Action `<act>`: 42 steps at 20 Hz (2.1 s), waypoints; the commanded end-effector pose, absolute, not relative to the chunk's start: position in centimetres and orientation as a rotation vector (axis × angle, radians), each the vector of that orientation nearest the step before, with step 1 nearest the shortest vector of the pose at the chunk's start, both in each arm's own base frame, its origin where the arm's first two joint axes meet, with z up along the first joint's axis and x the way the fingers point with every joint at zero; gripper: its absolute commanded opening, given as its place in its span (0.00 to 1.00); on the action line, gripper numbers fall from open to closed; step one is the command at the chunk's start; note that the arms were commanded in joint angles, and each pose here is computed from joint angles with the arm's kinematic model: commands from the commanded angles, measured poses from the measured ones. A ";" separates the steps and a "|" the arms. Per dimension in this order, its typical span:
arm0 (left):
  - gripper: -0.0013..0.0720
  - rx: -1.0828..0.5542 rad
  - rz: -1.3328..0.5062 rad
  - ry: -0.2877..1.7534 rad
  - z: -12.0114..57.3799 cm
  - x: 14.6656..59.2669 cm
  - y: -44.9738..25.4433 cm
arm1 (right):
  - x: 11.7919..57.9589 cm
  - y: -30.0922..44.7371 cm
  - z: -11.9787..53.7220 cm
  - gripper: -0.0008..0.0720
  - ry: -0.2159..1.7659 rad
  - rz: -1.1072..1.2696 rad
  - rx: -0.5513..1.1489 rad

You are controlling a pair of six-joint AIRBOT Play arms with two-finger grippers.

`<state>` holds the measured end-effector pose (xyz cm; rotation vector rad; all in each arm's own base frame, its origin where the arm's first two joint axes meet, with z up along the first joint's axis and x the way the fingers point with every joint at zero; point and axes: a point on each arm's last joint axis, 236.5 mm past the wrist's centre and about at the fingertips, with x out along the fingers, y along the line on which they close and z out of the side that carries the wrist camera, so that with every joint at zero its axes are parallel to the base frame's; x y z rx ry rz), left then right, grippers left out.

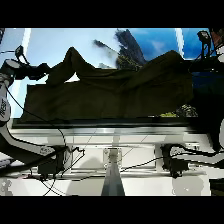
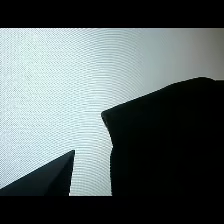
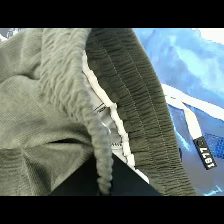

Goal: Fold the clothes and pants, and hang the long-sleeved shirts on hangers.

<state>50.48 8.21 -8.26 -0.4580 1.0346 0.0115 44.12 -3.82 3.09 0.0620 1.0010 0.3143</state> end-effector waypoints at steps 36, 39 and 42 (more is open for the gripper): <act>0.04 -0.117 0.351 0.407 29.4 37.4 17.4 | 49.5 -8.8 6.1 0.05 0.758 0.101 -0.036; 0.04 -0.188 0.325 0.663 22.5 36.9 17.3 | 49.4 -8.8 6.0 0.05 0.762 0.101 -0.041; 0.04 -0.237 0.290 0.743 18.0 39.9 17.8 | 49.4 -8.8 6.0 0.05 0.763 0.101 -0.042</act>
